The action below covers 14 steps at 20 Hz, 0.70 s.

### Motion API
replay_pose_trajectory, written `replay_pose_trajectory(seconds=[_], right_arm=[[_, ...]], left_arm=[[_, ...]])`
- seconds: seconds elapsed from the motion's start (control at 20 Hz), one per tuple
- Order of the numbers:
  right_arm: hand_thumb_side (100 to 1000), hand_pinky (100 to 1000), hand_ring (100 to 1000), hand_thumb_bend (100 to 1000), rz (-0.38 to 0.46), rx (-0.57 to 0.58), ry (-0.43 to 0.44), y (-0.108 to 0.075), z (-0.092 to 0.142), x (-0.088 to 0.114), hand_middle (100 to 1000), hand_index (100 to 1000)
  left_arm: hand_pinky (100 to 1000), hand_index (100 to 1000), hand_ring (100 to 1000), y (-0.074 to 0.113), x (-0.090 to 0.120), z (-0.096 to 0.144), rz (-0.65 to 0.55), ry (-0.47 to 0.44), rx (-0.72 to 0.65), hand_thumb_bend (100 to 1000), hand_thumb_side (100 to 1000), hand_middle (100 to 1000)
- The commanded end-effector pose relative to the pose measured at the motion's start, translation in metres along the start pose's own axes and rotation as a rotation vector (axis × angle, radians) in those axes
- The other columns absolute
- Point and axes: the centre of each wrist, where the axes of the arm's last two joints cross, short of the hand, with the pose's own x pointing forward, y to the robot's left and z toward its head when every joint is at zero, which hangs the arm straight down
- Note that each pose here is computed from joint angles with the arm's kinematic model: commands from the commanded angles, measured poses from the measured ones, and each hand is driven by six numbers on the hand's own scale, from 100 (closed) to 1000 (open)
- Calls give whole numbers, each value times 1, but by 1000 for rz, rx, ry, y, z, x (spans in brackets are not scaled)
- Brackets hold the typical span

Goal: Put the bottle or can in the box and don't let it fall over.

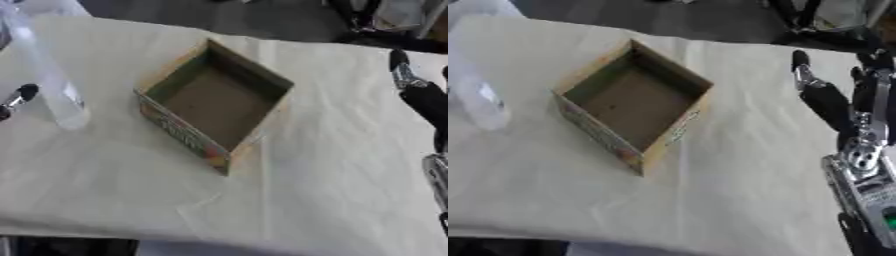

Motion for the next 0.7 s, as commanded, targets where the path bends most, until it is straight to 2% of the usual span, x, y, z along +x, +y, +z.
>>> replay_pose_trajectory(seconds=[0.05,0.7], right_arm=[[154,1000,1000,441,-18,8,-28,0,-2,9,1000,920],[156,1000,1000,435,-27,13,-20,2,-1,9,1000,920]], left_arm=[[1000,873,944,11,11,-7,-27,-26,-5,649,345,887],[1000,870,946,2,25,-23,-28,-66,-82,635,359,891]])
